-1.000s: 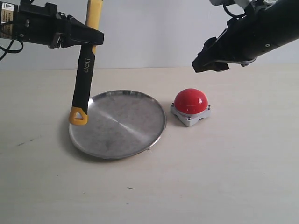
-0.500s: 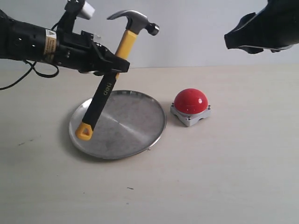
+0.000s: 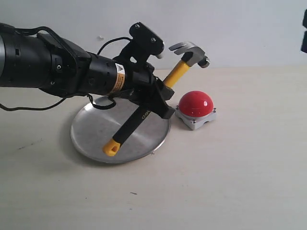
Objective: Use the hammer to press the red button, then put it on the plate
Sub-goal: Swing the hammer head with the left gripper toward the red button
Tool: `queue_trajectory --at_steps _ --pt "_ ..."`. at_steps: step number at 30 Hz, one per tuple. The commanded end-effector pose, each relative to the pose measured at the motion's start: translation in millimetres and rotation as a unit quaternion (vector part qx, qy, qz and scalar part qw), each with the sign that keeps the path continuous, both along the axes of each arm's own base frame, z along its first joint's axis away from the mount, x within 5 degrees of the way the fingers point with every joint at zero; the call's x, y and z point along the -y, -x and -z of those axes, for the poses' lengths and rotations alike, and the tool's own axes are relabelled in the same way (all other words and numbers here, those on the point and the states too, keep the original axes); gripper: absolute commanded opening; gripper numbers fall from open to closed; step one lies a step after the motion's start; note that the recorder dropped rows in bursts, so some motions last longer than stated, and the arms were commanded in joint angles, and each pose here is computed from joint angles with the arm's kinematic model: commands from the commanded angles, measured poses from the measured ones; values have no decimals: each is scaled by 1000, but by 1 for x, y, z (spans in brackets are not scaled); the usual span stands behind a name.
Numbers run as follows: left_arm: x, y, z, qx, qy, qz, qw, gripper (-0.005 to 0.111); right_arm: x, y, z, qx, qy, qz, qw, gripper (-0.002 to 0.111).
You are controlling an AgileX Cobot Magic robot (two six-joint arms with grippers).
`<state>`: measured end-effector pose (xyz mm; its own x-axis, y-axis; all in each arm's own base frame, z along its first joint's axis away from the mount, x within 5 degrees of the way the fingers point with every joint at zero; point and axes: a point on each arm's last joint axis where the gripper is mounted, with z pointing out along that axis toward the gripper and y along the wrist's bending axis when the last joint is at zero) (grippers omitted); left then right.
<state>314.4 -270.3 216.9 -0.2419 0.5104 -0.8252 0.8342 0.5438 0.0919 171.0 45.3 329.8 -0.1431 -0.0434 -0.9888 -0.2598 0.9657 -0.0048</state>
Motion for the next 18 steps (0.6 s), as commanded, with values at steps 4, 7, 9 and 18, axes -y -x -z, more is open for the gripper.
queue_trajectory --at_steps 4,7,9,18 --pt "2 -4 6 -39 26 -45 998 0 11 40 0 50 -32 4 998 22" --pt "8 -12 20 -59 27 -56 996 0 11 42 -1 54 -33 2 998 22" --pt "11 -17 24 -74 39 -75 994 0 10 43 0 45 -31 -2 998 22" --pt "21 -29 36 -98 53 -90 990 0 9 43 3 32 -27 -9 999 22"
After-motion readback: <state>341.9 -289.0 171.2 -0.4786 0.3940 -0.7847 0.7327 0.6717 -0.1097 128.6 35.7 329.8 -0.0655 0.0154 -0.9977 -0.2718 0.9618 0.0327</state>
